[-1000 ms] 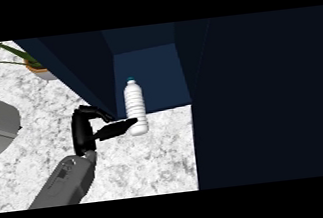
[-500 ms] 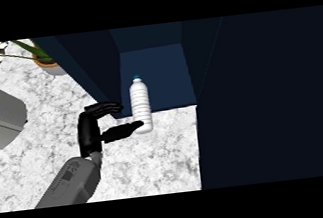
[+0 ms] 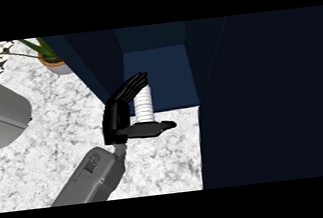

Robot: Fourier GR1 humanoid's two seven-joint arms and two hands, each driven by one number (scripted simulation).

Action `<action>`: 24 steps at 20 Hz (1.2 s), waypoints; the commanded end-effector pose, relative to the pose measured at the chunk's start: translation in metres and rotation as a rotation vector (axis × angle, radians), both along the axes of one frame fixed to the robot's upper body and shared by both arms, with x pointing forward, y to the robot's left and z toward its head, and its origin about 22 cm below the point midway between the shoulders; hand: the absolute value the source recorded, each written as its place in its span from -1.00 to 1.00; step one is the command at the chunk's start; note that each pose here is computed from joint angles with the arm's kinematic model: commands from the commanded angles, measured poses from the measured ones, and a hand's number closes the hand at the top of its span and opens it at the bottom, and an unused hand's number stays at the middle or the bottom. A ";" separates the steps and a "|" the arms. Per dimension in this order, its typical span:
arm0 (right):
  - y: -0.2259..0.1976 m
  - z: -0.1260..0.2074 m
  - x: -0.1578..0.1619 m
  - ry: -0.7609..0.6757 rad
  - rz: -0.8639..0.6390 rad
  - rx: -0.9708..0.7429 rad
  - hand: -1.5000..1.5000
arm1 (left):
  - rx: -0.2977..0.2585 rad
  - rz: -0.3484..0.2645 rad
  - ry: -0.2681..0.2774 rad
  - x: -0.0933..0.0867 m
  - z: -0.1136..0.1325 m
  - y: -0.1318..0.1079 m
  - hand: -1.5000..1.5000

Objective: Pick up the bottled water, place it into the cabinet and close the cabinet

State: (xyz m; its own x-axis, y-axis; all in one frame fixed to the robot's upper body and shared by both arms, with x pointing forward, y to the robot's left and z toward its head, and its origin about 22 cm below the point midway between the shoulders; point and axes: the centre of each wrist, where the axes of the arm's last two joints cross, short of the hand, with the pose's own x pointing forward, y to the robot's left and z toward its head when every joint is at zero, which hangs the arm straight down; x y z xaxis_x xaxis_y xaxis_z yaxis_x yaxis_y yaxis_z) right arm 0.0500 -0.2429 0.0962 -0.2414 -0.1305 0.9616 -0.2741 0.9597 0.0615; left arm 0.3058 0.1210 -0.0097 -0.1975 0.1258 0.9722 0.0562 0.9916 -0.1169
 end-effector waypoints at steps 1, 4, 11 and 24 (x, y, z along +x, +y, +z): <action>0.000 0.022 -0.009 -0.010 -0.015 -0.027 -1.00 | -0.133 -0.180 -0.157 -0.002 0.027 -0.037 -1.00; -0.002 0.020 -0.013 0.006 -0.046 -0.018 -1.00 | -0.164 -0.233 -0.172 -0.002 0.046 -0.024 -1.00; -0.009 0.031 -0.014 -0.014 0.050 -0.100 -1.00 | -0.213 -0.295 -0.156 -0.045 0.037 -0.007 1.00; 0.012 0.054 -0.017 -0.066 0.436 -0.257 1.00 | -0.185 -0.193 -0.142 -0.087 0.032 0.076 -1.00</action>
State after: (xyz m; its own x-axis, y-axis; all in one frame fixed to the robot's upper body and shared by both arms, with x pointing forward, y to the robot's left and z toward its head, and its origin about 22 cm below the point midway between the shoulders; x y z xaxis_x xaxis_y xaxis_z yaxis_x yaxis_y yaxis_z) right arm 0.0361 -0.2372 0.1103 -0.1503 -0.0811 0.9853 -0.6030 0.7973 -0.0264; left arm 0.2275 0.1632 0.0194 -0.2590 0.3694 0.8925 0.3028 0.9085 -0.2881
